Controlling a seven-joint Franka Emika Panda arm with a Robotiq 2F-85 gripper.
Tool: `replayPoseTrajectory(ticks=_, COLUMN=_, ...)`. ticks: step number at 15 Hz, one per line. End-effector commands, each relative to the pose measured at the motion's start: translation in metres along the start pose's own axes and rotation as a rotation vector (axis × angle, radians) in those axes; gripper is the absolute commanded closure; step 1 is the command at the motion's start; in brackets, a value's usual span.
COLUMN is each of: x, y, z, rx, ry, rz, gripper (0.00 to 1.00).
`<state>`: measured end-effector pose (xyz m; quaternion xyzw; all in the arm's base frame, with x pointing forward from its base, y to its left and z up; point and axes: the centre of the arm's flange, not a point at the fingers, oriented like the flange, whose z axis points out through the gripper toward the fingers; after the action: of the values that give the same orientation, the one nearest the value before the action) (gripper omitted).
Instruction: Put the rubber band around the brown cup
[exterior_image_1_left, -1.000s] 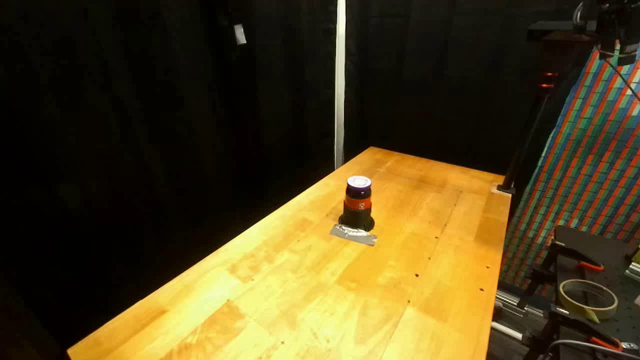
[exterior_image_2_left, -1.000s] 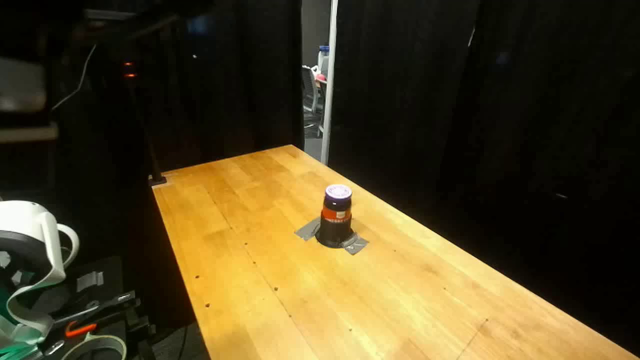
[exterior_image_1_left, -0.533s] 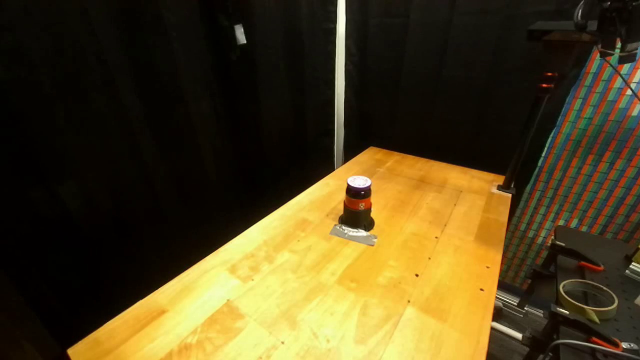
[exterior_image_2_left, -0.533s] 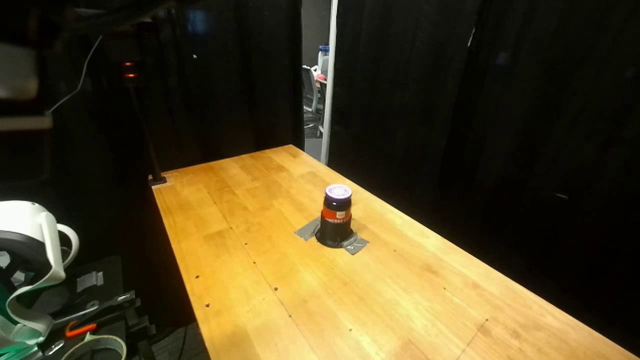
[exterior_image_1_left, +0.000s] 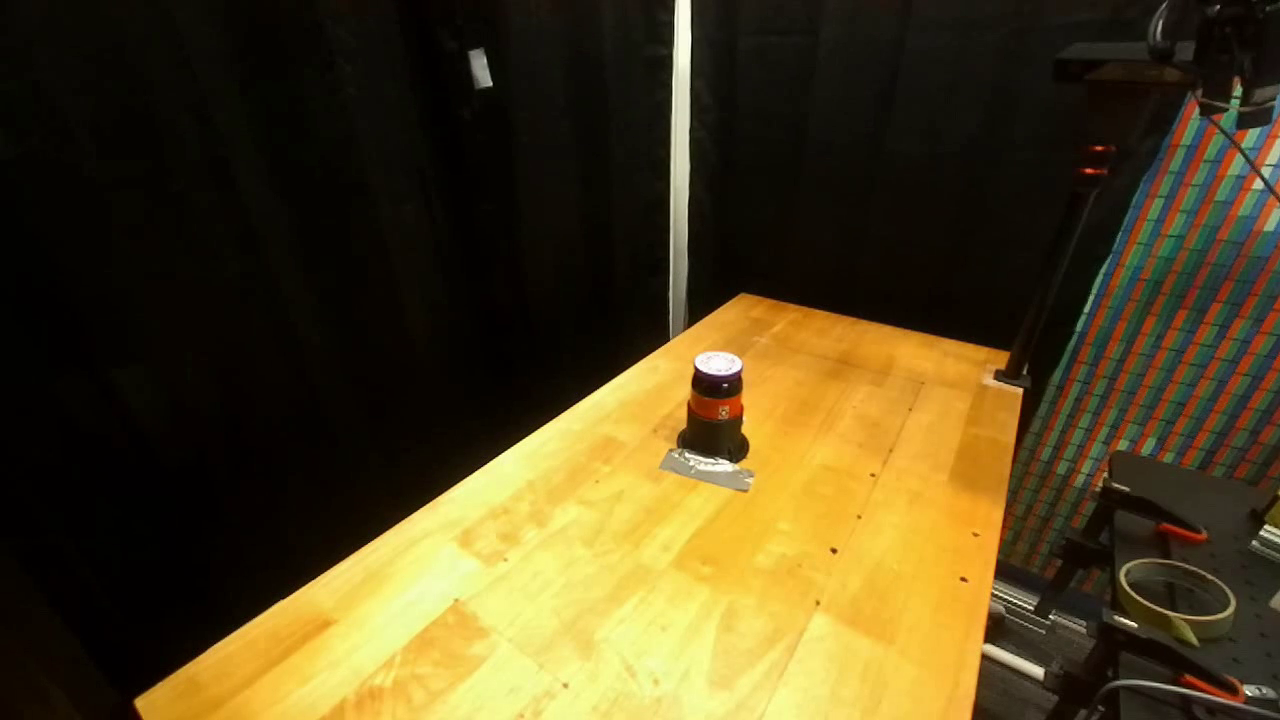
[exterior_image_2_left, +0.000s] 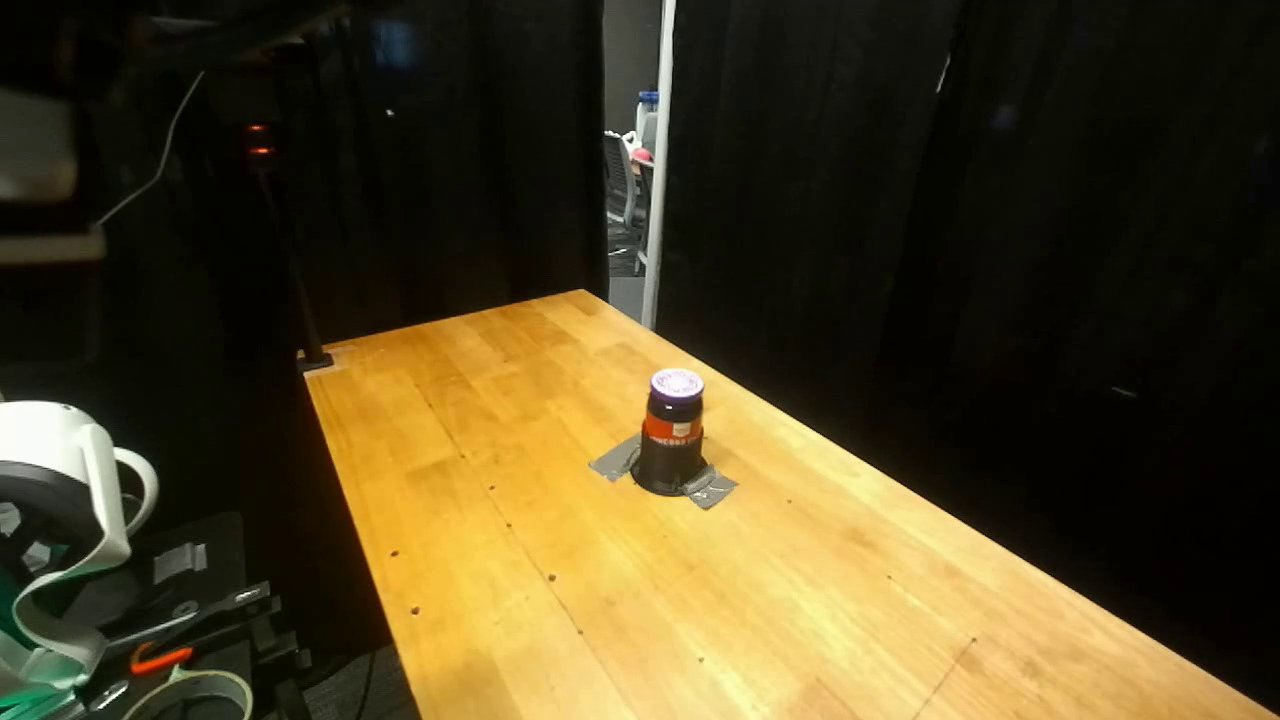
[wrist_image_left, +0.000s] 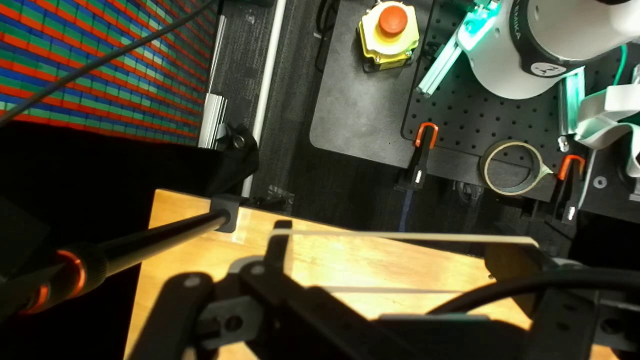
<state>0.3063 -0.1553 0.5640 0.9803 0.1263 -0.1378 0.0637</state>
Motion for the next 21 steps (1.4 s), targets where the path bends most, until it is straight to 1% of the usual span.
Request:
replayPoseTrajectory(ticks=1, x=0.035, y=-0.004, z=-0.026, rx=-0.008, ry=-0.043, rz=-0.043, gripper=0.00)
replayPoseTrajectory(ticks=3, x=0.077, y=-0.019, z=-0.052, rx=-0.026, ry=-0.083, rz=-0.092, gripper=0.00)
replayPoseTrajectory(ticks=6, x=0.134, y=-0.048, z=-0.072, rx=-0.072, ry=-0.123, rz=-0.133, gripper=0.00)
replayPoseTrajectory(ticks=8, x=0.177, y=-0.071, z=-0.081, rx=-0.105, ry=-0.169, rz=-0.164, gripper=0.00)
replayPoseTrajectory(ticks=10, x=0.220, y=-0.094, z=-0.084, rx=-0.109, ry=-0.209, rz=-0.194, gripper=0.00)
replayPoseTrajectory(ticks=11, x=0.242, y=-0.105, z=-0.083, rx=-0.098, ry=-0.210, rz=-0.200, gripper=0.00)
replayPoseTrajectory(ticks=13, x=0.285, y=-0.126, z=-0.077, rx=-0.055, ry=-0.193, rz=-0.182, gripper=0.00)
replayPoseTrajectory(ticks=14, x=0.306, y=-0.135, z=-0.074, rx=-0.033, ry=-0.172, rz=-0.164, gripper=0.00)
replayPoseTrajectory(ticks=16, x=0.348, y=-0.151, z=-0.063, rx=-0.002, ry=-0.108, rz=-0.089, gripper=0.00)
replayPoseTrajectory(ticks=17, x=0.370, y=-0.155, z=-0.056, rx=-0.011, ry=-0.078, rz=-0.050, gripper=0.00)
replayPoseTrajectory(ticks=21, x=0.457, y=-0.159, z=-0.027, rx=-0.078, ry=0.029, rz=0.029, gripper=0.00)
